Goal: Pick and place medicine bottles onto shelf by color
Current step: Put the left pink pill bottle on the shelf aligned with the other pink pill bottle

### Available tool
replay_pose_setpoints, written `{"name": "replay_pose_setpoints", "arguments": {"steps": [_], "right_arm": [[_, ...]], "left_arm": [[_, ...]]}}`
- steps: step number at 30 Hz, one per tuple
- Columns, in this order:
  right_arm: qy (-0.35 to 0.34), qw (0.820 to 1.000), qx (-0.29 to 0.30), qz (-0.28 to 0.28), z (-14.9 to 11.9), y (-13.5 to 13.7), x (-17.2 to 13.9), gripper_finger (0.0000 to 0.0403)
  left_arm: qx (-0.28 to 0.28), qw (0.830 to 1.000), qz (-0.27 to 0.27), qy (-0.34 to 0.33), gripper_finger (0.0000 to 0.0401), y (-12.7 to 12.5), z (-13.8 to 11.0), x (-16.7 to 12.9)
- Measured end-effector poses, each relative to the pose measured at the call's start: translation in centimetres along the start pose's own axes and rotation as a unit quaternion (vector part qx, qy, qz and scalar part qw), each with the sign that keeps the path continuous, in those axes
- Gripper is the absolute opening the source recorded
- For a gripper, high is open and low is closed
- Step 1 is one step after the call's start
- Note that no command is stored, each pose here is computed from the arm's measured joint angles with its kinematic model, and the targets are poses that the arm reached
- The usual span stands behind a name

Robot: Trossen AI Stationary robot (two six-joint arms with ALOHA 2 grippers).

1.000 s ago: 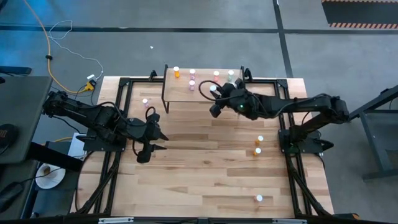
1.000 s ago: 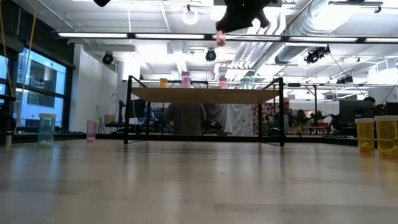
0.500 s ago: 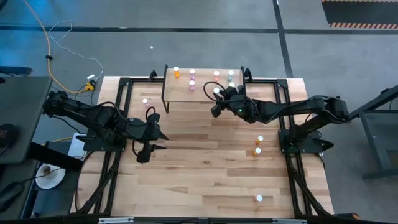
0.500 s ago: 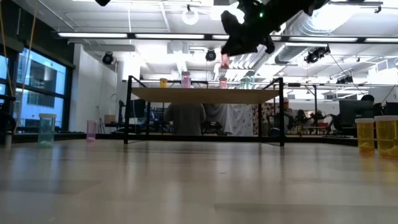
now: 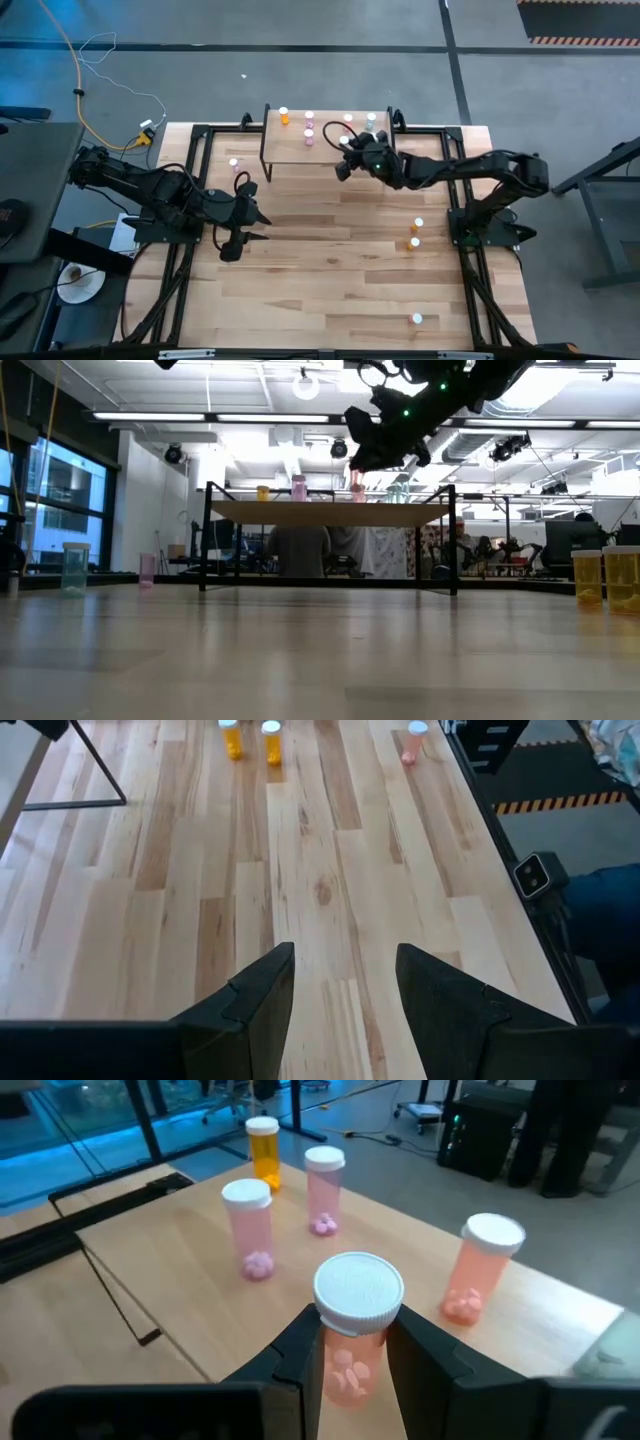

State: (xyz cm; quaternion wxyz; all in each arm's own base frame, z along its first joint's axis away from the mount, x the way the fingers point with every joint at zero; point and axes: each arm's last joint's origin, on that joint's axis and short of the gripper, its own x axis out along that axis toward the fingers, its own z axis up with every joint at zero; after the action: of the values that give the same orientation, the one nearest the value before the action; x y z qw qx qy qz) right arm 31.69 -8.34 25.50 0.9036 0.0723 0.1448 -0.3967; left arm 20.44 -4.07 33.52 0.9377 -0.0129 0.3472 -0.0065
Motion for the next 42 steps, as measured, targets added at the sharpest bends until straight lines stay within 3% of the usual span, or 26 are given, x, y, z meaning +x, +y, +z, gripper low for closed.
{"name": "replay_pose_setpoints", "arguments": {"steps": [42], "right_arm": [[0.027, 1.000, -0.006, -0.014, -0.8, -1.3, 1.8, 0.0083]], "left_arm": [[-0.002, 1.000, 0.000, 0.000, 0.0168, 0.0, 0.0, 0.0]]}}
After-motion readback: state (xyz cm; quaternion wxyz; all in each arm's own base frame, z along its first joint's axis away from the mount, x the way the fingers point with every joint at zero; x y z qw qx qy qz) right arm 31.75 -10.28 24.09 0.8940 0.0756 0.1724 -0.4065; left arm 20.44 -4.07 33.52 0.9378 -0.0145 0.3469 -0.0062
